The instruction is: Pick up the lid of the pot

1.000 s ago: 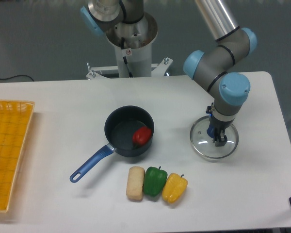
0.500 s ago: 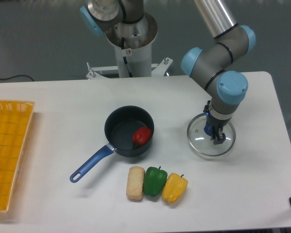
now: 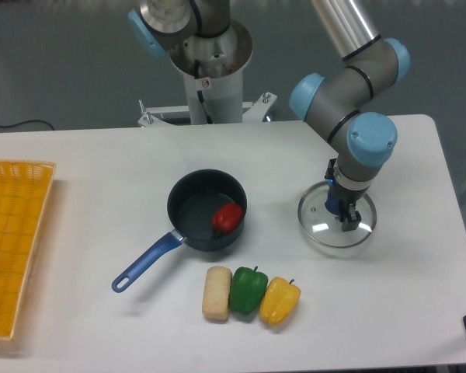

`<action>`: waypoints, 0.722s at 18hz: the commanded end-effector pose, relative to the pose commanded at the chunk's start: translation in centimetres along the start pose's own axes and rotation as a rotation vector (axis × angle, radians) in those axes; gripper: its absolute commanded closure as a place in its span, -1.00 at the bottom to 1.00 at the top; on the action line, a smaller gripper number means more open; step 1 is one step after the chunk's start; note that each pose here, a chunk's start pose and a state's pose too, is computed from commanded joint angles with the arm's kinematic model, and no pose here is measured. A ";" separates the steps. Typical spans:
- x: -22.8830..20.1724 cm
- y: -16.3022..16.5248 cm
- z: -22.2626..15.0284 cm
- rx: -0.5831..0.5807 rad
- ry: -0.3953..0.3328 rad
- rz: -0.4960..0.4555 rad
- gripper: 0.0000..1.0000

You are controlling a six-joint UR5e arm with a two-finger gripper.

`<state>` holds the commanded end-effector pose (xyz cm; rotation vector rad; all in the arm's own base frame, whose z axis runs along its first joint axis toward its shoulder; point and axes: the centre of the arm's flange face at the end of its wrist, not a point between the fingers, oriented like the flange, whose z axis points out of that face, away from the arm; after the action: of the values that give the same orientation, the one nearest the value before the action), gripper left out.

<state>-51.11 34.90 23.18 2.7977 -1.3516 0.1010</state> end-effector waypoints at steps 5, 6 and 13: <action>0.0 0.0 0.0 0.000 0.000 0.000 0.33; 0.0 0.0 0.0 0.000 0.000 0.000 0.33; 0.0 -0.1 -0.2 -0.003 -0.002 -0.025 0.41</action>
<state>-51.09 34.98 23.34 2.8119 -1.3161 0.0956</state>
